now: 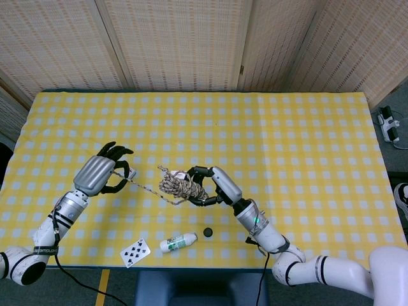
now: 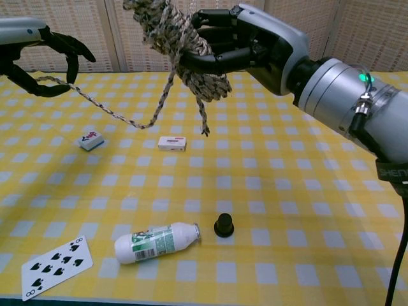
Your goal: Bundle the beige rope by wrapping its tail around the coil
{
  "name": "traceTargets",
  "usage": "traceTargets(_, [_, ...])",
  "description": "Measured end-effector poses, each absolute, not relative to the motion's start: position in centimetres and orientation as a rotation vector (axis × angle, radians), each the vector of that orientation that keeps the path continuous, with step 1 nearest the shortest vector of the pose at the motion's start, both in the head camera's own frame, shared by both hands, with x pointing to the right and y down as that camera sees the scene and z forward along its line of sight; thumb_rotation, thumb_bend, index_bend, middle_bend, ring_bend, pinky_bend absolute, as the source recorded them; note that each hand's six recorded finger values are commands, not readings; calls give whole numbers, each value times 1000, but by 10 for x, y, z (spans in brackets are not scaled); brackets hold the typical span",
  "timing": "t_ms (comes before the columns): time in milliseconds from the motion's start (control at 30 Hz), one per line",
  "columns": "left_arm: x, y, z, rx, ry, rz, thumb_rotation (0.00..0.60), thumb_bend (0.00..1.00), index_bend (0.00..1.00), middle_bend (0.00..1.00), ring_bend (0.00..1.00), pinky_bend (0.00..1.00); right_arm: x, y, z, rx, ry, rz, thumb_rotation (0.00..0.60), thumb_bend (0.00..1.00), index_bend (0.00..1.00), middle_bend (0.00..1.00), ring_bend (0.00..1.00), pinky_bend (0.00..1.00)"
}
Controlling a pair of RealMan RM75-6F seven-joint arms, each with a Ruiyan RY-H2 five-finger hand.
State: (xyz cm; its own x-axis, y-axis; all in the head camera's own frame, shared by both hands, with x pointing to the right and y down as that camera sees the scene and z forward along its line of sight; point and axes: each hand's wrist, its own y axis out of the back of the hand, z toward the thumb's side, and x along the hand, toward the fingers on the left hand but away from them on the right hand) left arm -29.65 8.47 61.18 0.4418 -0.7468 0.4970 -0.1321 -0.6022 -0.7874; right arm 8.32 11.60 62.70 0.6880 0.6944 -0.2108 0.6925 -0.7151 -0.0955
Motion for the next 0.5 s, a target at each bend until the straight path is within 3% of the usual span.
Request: traceTargets(500, [-245,61,592,-1906,678,-1034,600,512,595,211,127,0,61,141,632,-2898,-850,631,600,550,772,650,723,603])
